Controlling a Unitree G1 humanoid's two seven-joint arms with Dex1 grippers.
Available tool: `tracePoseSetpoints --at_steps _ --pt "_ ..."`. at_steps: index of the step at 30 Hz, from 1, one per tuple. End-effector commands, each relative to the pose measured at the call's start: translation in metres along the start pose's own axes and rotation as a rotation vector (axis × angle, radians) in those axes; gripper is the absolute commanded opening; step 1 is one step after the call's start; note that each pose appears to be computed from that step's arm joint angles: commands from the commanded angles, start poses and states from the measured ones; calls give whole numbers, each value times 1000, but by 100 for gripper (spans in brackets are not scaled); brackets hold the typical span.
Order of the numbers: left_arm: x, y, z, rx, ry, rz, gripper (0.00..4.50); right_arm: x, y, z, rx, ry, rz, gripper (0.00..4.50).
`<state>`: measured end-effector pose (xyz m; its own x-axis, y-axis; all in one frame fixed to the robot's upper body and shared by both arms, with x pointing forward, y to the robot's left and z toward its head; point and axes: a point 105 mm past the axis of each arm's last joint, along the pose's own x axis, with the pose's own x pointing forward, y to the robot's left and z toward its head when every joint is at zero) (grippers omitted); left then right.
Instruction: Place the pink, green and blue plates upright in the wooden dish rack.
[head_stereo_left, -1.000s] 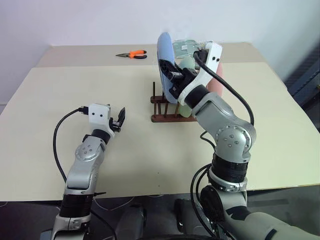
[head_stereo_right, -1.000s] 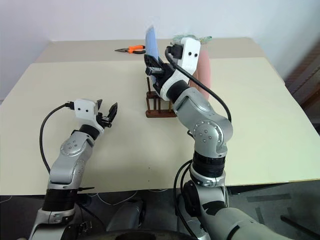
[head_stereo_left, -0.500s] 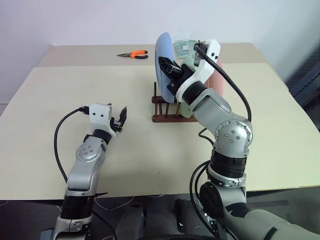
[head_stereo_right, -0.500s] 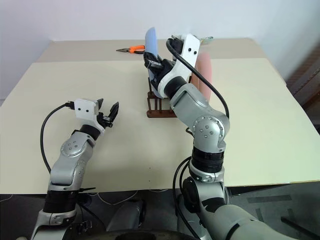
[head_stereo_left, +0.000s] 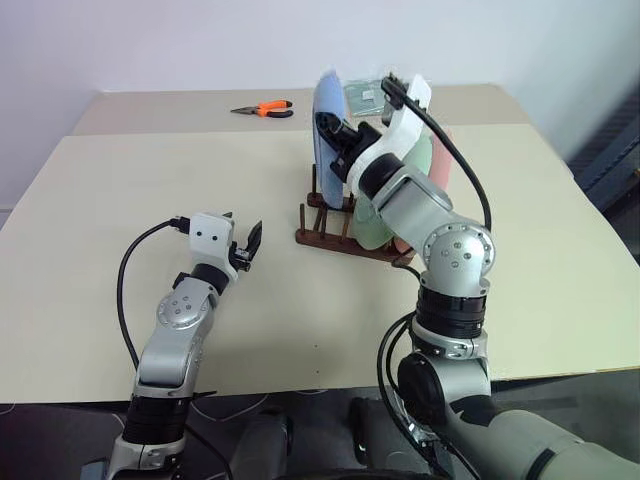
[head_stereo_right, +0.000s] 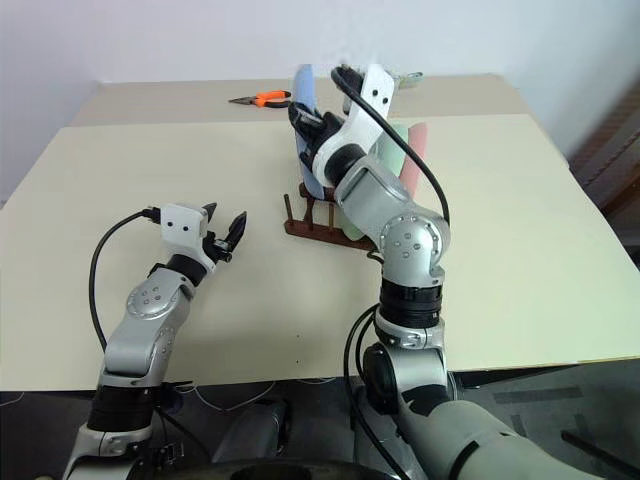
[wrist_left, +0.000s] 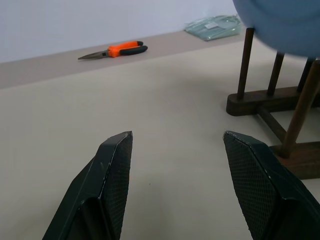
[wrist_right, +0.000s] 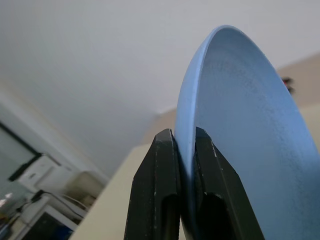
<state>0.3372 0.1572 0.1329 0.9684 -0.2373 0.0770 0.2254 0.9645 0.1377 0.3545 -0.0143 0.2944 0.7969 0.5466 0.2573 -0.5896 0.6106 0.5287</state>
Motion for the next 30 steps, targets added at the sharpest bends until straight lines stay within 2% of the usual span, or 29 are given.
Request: tracePoseSetpoints --at_steps 1,6,9,18,24,30 --pt "2 -2 12 24 -47 -11 293 -3 32 19 -37 -73 118 0" --pt "12 -19 -15 10 60 -157 293 -5 38 32 -26 -113 137 0" --pt "18 -28 -21 3 84 -249 293 -5 34 34 33 -114 115 0" --pt "20 -32 -9 -48 26 -326 293 -6 27 25 284 -67 23 0" --pt "16 -18 4 -55 -28 -270 293 -7 13 16 366 -32 -92 0" --pt "12 -7 5 -35 -26 -233 293 -9 20 25 408 -39 -85 0"
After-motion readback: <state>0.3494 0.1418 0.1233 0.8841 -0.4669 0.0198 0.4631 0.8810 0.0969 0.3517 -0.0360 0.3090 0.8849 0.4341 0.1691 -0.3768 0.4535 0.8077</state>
